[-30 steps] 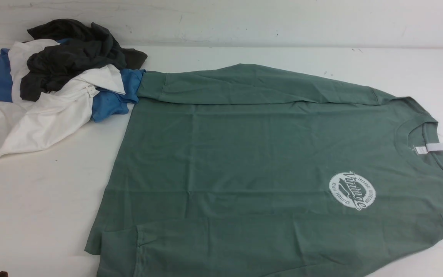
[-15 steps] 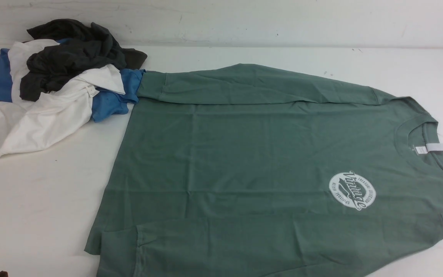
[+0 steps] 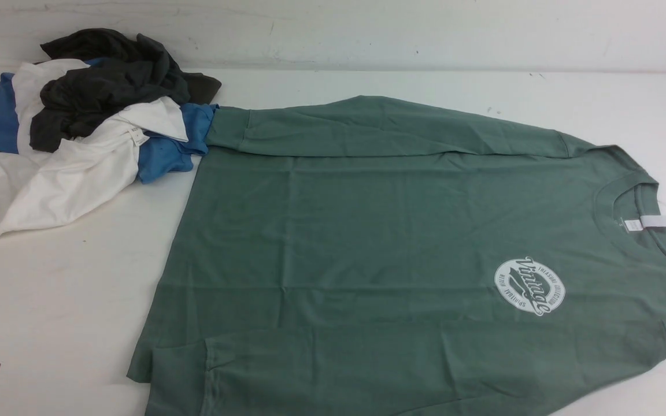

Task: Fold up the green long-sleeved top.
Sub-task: Use the left arm to clamp the cuff closest to it, then use the left arm to drag and place the cuff at the centered position on the left edge of the fabric, then use the left arm to clamp the cuff farthest from it

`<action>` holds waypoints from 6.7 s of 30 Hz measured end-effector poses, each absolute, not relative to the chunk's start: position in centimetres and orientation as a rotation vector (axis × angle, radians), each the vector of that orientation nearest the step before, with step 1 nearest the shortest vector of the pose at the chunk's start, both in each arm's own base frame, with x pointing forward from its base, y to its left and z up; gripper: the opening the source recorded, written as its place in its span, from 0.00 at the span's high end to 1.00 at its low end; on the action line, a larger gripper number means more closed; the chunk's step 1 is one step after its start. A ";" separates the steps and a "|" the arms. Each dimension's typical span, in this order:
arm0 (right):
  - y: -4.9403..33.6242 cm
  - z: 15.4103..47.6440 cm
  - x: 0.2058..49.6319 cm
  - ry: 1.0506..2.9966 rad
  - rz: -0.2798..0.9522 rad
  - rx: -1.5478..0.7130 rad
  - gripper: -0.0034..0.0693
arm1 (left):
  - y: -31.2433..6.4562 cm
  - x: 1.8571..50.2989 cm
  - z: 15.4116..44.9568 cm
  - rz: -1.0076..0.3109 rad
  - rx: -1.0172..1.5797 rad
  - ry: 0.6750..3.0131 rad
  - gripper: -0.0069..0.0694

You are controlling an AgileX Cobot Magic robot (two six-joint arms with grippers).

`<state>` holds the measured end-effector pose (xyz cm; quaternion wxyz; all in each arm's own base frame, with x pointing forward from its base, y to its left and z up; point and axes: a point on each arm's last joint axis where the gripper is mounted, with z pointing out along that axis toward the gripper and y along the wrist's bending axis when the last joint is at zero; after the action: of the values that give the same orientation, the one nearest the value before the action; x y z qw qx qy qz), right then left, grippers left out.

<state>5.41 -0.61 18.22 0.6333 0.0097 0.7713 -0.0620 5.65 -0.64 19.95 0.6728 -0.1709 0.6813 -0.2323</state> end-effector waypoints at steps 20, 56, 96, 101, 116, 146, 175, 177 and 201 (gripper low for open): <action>-1.1 21.3 5.4 1.254 0.567 0.705 0.97 | -2.4 6.7 36.5 -0.525 -0.092 1.583 0.91; 5.6 31.7 18.9 2.713 0.345 -0.504 0.97 | -7.8 26.6 20.2 -0.160 0.218 2.939 0.91; 8.5 31.5 19.0 2.647 0.315 -0.626 0.97 | -8.0 27.8 17.7 -0.104 0.145 2.990 0.89; 8.5 31.5 19.1 2.635 0.315 -0.621 0.97 | -7.8 26.9 20.7 -0.124 0.147 2.926 0.89; 8.7 31.8 19.7 2.572 0.314 -0.596 0.97 | -8.7 30.2 36.4 -0.242 0.169 2.523 0.89; 8.9 31.6 19.9 2.576 0.319 -0.599 0.97 | -8.3 43.3 25.6 0.076 0.179 2.704 0.89; 15.2 25.4 24.1 2.712 0.044 -0.991 0.63 | -7.9 38.8 31.4 0.009 0.222 2.808 0.92; 15.6 24.5 24.8 2.702 0.035 -0.988 0.51 | -7.9 36.9 31.5 -0.041 0.214 2.833 0.92; 17.6 17.8 28.6 2.700 -0.029 -0.919 0.87 | -6.9 27.4 25.2 -0.206 0.175 2.949 0.92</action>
<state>28.63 17.62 17.83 0.1442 -0.3190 0.9367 -0.0101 27.42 -6.95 25.21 0.0902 0.0590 0.9918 -0.0692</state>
